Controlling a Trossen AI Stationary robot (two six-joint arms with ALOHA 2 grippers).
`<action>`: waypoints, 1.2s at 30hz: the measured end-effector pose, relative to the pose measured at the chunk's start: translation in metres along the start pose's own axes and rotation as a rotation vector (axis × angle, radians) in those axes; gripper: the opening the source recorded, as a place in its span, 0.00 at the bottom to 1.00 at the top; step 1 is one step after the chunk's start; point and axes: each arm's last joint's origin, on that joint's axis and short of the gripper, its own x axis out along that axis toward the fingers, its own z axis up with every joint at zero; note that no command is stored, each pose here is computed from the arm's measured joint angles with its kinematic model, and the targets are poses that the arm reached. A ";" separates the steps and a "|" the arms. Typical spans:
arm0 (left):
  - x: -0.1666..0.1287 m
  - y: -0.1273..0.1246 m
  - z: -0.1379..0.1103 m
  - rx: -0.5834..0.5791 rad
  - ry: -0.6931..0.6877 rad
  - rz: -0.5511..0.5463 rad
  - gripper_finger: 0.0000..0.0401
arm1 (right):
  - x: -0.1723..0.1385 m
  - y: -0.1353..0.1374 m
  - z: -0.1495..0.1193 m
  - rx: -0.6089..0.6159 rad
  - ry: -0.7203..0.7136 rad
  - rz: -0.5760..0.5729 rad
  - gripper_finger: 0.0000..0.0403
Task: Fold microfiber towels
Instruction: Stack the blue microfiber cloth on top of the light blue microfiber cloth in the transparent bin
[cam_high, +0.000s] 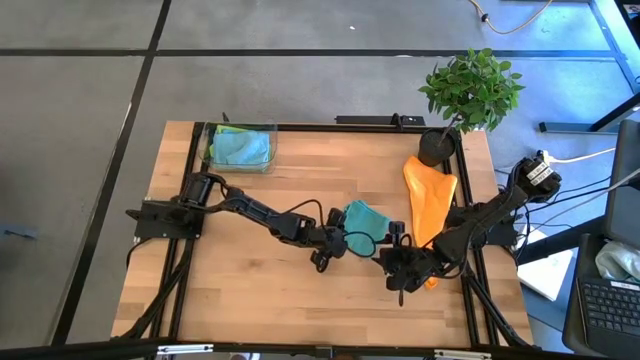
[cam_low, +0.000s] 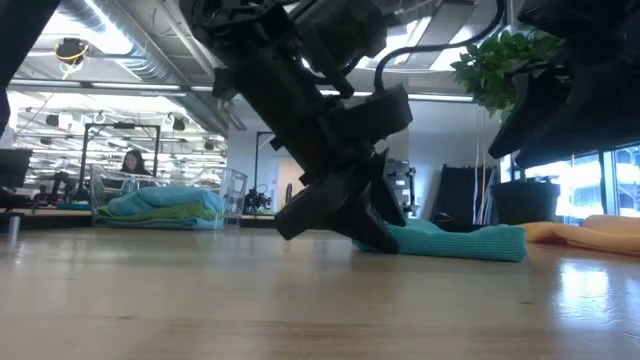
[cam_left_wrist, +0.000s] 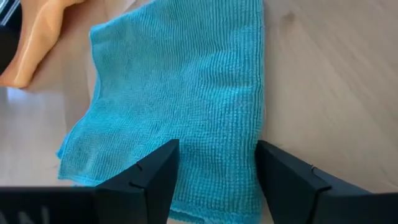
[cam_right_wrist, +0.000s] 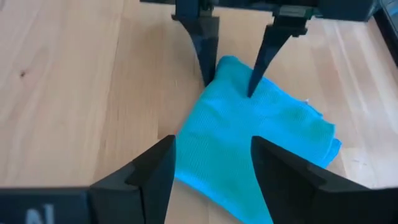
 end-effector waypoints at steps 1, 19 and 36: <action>0.000 0.000 0.000 0.000 -0.001 -0.002 0.51 | 0.000 0.000 0.000 -0.010 -0.005 -0.011 0.52; 0.001 0.000 0.001 -0.004 0.003 0.051 0.47 | 0.008 -0.014 0.004 -0.036 -0.019 -0.150 0.52; 0.001 0.007 0.007 -0.094 -0.071 0.102 0.41 | 0.008 -0.014 0.004 -0.044 -0.017 -0.151 0.52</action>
